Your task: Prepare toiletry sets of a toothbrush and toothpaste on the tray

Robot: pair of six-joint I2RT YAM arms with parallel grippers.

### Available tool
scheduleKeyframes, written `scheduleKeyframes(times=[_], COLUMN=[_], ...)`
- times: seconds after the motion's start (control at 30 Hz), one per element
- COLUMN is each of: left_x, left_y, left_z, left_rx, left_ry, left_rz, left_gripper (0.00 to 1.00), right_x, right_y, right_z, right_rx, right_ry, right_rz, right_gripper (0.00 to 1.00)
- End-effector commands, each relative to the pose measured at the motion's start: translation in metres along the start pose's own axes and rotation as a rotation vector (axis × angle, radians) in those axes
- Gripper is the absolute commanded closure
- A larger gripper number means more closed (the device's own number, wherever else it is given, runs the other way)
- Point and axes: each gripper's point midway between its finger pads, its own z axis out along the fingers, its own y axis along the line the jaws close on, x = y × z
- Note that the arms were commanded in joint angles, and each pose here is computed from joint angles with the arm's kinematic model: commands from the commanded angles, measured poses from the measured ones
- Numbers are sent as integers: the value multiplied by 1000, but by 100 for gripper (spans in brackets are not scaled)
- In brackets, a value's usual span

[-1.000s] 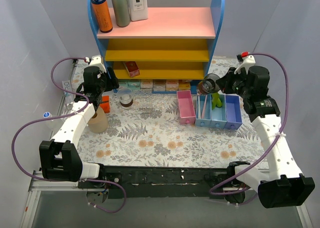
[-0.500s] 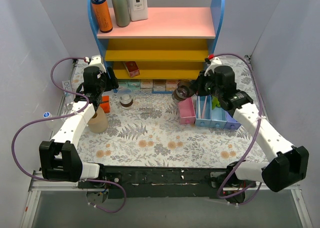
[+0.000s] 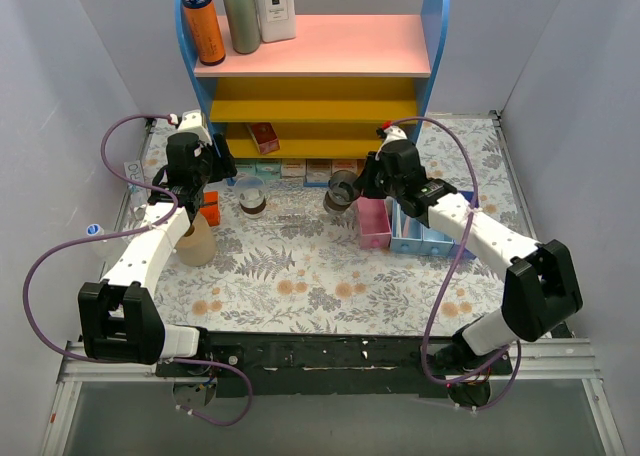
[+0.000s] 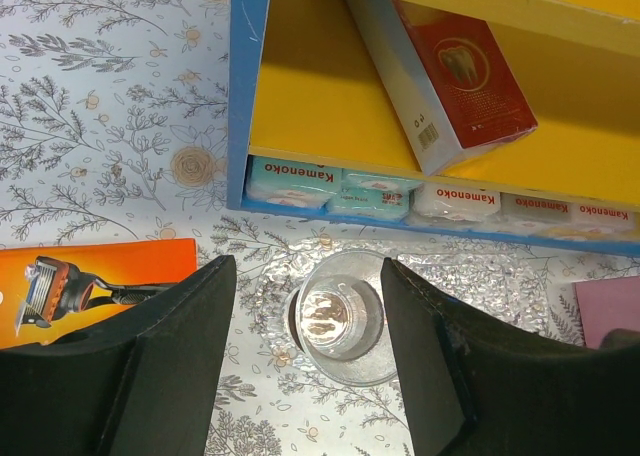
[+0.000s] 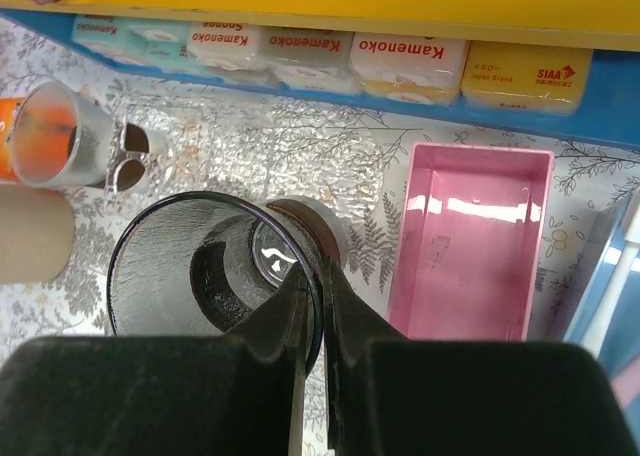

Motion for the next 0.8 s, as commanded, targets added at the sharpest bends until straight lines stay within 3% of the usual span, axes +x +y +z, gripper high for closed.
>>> scheduleKeyframes(times=[0.0, 0.77], left_x=[-12, -13], left_y=[0, 5], left_z=[-11, -12], left_rx=[-1, -24], left_ry=[-49, -53], left_rz=[10, 22], left_gripper=[40, 40], right_x=[-49, -23], right_y=[31, 26], right_z=[5, 58], right_rx=[-59, 96], right_ry=[-178, -147], right_rz=[44, 104], right_gripper=[99, 99])
